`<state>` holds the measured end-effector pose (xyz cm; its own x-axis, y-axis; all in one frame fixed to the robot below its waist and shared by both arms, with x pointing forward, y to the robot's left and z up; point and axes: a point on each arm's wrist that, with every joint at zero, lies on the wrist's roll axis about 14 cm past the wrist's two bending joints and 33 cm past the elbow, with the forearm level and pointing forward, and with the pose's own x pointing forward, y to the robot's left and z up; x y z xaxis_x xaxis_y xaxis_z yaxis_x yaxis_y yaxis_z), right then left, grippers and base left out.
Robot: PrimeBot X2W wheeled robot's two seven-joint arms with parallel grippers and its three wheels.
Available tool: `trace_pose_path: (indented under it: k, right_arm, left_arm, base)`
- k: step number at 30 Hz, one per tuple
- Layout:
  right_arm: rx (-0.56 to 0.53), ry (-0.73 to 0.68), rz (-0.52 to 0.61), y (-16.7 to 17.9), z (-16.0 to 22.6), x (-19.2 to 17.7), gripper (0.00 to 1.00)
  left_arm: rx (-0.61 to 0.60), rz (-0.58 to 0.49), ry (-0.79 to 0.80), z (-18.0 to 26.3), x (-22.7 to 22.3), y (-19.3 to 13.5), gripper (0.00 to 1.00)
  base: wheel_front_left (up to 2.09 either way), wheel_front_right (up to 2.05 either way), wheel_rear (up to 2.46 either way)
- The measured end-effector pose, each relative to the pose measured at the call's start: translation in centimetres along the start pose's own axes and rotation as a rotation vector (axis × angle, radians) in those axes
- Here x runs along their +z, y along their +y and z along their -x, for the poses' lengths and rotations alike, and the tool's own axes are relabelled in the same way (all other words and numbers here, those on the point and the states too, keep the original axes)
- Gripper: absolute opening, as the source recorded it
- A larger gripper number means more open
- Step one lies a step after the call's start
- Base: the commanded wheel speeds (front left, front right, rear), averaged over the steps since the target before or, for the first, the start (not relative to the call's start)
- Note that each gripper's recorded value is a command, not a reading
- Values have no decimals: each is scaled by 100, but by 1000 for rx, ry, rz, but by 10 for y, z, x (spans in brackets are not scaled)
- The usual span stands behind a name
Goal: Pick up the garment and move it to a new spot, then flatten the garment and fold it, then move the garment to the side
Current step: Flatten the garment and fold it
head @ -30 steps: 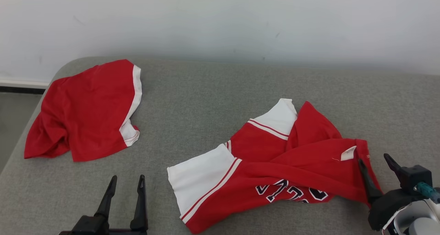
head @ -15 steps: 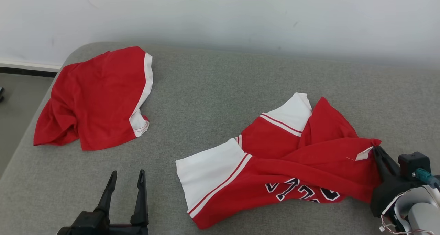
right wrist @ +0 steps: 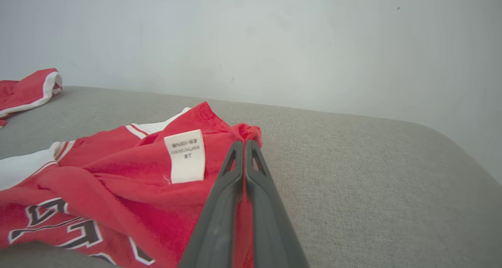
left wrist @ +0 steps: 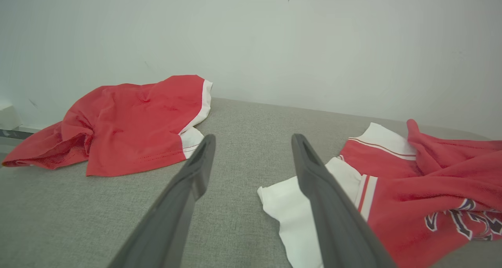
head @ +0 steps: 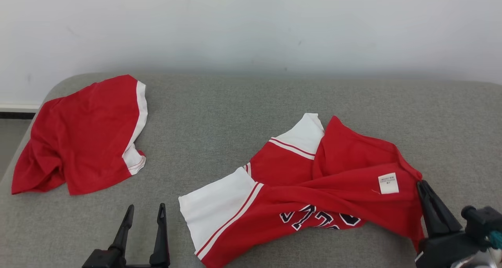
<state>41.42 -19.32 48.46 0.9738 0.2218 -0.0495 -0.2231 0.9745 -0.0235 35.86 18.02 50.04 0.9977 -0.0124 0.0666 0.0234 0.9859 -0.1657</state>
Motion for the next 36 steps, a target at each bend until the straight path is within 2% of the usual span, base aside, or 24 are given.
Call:
trace_pose_path:
  k: [4, 13, 14, 15, 19, 28, 36]
  right_arm:
    - [-9, -2, -45, 1, 34, -5, 0]
    - [-133, 63, -136, -22, 89, -33, 1]
    - [-140, 76, -142, -23, 91, -37, 33]
    - [-146, 88, -144, -24, 94, -41, 98]
    - [-151, 82, -153, -20, 94, -41, 100]
    - [-152, -89, -143, -12, 77, 7, 100]
    - [-133, -110, -163, 6, 72, 11, 100]
  left_arm:
    - [-32, 8, -2, -3, 0, -10, 100]
    - [-57, 11, 4, -4, -2, -18, 100]
    - [-57, 11, 5, -4, -2, -18, 100]
    - [-57, 11, 6, -3, -2, -18, 100]
    - [-60, 12, 6, -1, -2, -19, 100]
    - [-50, -6, -9, 3, 3, -14, 100]
    - [-24, -17, -15, 5, 5, -4, 100]
  base:
    - [0, 0, 0]
    - [0, 0, 0]
    - [0, 0, 0]
    - [0, 0, 0]
    - [0, 0, 0]
    - [0, 0, 0]
    - [0, 0, 0]
